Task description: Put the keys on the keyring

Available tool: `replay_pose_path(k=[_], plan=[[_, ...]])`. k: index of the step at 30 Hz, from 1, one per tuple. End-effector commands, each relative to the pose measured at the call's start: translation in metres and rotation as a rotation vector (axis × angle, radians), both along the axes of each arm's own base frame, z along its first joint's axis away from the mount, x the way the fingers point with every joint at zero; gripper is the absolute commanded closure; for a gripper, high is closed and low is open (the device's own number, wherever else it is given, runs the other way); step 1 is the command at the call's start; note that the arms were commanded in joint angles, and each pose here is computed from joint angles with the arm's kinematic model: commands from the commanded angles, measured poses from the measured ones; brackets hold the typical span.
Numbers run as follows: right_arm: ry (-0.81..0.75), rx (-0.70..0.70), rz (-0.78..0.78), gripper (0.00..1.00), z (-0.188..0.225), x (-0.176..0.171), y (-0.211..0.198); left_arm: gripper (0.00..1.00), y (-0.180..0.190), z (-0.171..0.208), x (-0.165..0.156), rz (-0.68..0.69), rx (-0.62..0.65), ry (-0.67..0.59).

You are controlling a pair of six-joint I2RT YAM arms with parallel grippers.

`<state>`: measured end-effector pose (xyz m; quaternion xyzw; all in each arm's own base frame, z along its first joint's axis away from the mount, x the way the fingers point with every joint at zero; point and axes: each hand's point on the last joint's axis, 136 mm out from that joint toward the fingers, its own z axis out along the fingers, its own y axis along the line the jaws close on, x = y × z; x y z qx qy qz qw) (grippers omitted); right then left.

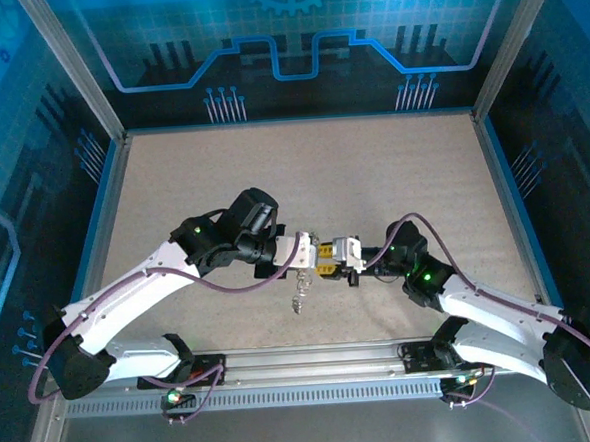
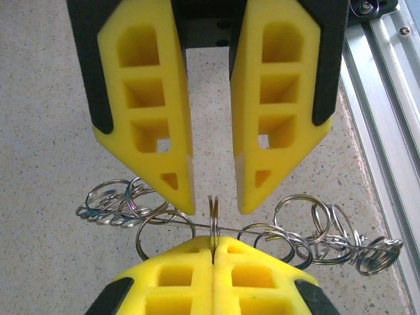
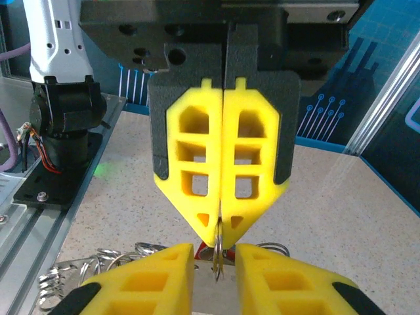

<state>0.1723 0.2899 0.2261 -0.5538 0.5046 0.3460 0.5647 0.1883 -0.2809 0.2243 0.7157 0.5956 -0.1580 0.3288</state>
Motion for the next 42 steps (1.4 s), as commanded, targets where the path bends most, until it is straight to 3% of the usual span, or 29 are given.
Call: replay_pose_path(k=[1, 6, 10, 14, 20, 33, 36, 39, 42], plan=[[0.024, -0.001, 0.007, 0.78, -0.005, 0.000, 0.000, 1.00, -0.014, 0.023, 0.001, -0.016, -0.080, -0.008], [0.023, 0.002, 0.009, 0.81, -0.004, 0.000, 0.001, 1.00, -0.018, 0.023, 0.001, -0.023, -0.092, 0.000], [0.016, 0.003, 0.008, 0.90, -0.004, 0.001, 0.001, 0.99, -0.024, 0.015, 0.000, -0.027, -0.106, 0.035], [0.009, 0.019, 0.003, 1.00, -0.001, 0.001, 0.000, 0.88, -0.024, 0.007, 0.001, -0.016, -0.099, 0.051], [-0.004, 0.083, -0.012, 1.00, 0.010, 0.003, -0.007, 0.87, -0.015, 0.000, 0.003, 0.010, -0.120, 0.038], [-0.058, 0.149, 0.012, 1.00, 0.026, -0.007, -0.014, 0.88, -0.023, 0.016, 0.009, 0.031, -0.300, 0.000], [-0.051, 0.139, 0.006, 1.00, 0.023, -0.005, -0.014, 0.92, -0.022, 0.022, 0.010, 0.037, -0.324, -0.005], [-0.050, 0.099, -0.010, 0.91, 0.015, -0.003, -0.015, 1.00, -0.018, 0.024, 0.012, 0.048, -0.309, -0.021], [-0.059, 0.013, -0.022, 0.81, 0.001, -0.002, -0.016, 1.00, -0.011, 0.019, 0.014, 0.054, -0.221, -0.019]])
